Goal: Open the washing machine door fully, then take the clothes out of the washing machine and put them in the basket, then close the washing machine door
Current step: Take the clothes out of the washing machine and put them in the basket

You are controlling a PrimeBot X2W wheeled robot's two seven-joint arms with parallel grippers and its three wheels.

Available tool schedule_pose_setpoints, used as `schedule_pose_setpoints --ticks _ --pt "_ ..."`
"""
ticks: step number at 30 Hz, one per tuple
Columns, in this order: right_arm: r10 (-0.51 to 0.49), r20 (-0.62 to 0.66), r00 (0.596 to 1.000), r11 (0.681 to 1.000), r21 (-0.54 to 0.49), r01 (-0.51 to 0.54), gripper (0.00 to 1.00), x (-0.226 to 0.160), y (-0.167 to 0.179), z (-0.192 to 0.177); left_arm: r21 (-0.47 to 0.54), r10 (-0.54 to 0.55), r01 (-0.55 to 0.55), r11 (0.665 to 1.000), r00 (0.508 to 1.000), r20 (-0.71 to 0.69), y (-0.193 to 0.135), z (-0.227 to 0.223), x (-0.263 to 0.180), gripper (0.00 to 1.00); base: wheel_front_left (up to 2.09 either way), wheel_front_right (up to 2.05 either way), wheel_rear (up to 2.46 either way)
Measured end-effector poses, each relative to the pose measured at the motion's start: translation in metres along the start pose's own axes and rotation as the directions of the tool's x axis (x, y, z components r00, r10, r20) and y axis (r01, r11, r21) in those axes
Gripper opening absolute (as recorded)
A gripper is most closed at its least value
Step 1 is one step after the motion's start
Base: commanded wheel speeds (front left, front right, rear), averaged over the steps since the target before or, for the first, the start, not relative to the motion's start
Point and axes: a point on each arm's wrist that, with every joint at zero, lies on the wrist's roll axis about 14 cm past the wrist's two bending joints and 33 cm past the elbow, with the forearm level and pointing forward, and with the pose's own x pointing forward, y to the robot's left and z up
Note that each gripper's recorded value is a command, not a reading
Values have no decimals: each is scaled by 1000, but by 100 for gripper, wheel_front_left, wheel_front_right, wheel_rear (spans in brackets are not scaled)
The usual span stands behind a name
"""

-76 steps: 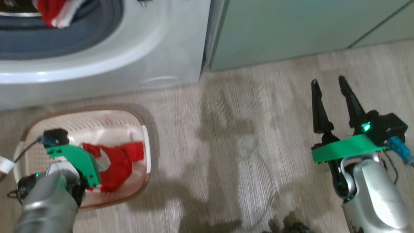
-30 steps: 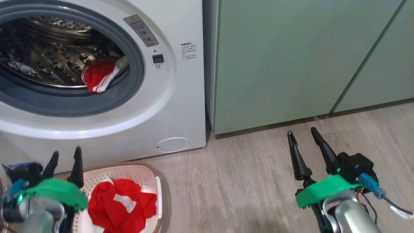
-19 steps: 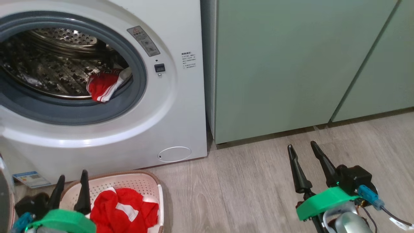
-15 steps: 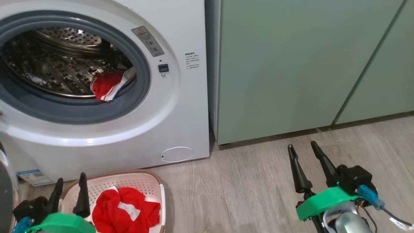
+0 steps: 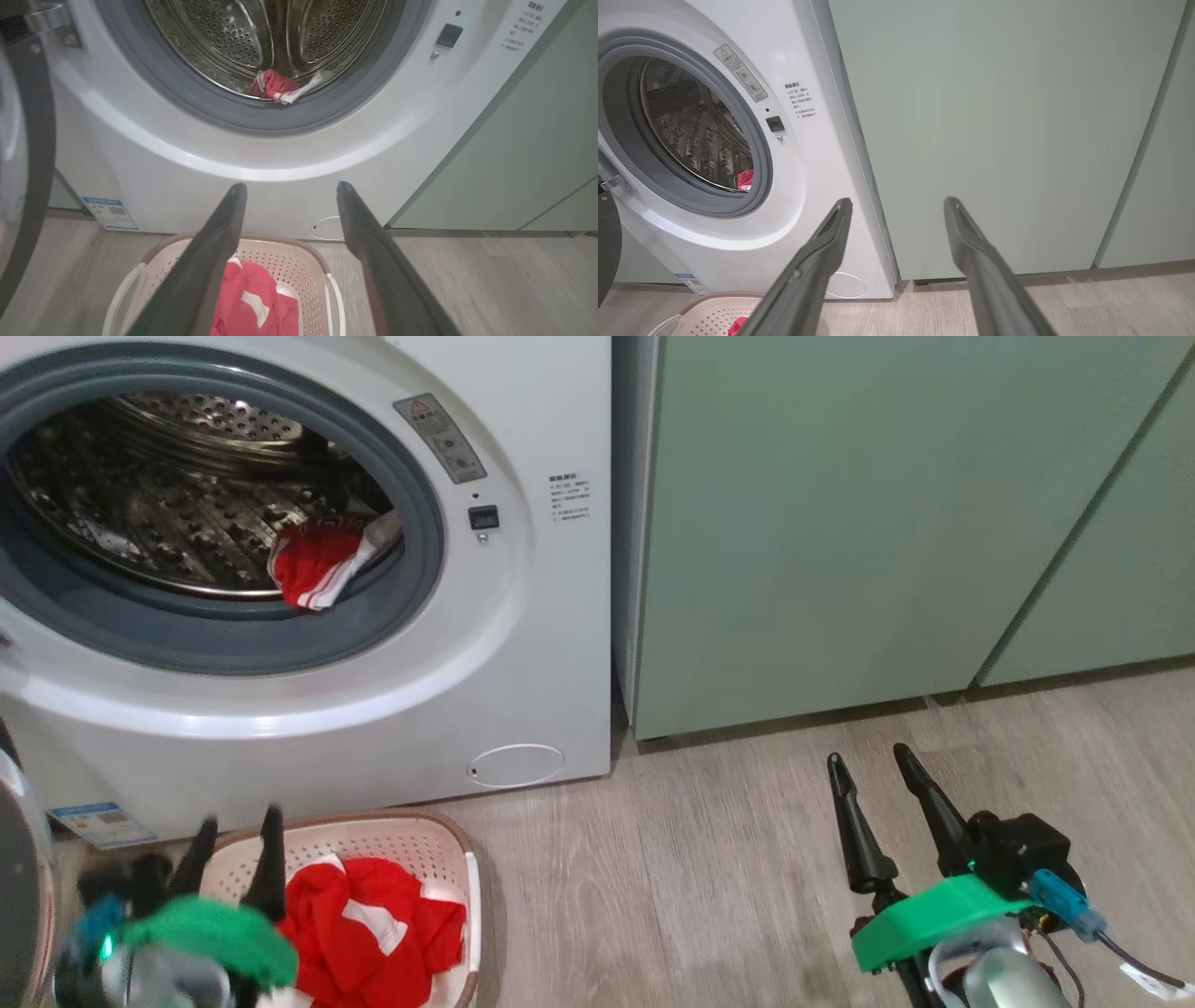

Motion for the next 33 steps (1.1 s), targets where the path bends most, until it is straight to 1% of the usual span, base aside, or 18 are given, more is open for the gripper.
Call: schedule_pose_setpoints --ticks 6,10,15,17,19,21,24,27,31,33 --pt "-17 -29 999 1000 15 17 100 2 -3 -10 -8 -59 58 998 996 -61 -23 19 50 100 0 0 0" --pt "-34 -48 998 999 16 35 100 8 -10 -16 -7 -79 79 997 993 -92 -35 33 89 100 0 0 0" --pt "-58 -59 997 998 10 59 100 22 -22 -20 2 -99 101 995 979 -178 -49 49 143 100 0 0 0" --pt "-69 -65 996 998 6 69 100 28 -28 -22 -9 -96 97 995 972 -215 -51 52 163 100 0 0 0" --pt "-81 -73 994 997 3 82 100 34 -34 -26 -10 -85 86 996 956 -280 -49 47 182 100 0 0 0" --pt "-95 -83 992 995 -1 95 100 40 -40 -30 -31 -78 71 997 935 -345 -48 37 197 100 0 0 0" --pt "-114 -103 988 993 -16 113 100 46 -50 -38 -62 -67 45 997 911 -406 -48 24 219 100 0 0 0" --pt "-131 -113 985 991 -25 129 100 51 -59 -43 -69 -58 30 997 896 -441 -47 17 240 100 0 0 0" --pt "-157 -127 979 987 -39 154 100 56 -71 -50 -80 -50 16 997 896 -441 -48 15 271 100 0 0 0" --pt "-171 -136 976 985 -43 166 100 57 -77 -54 -79 -35 0 997 898 -438 -44 16 285 100 0 0 0"
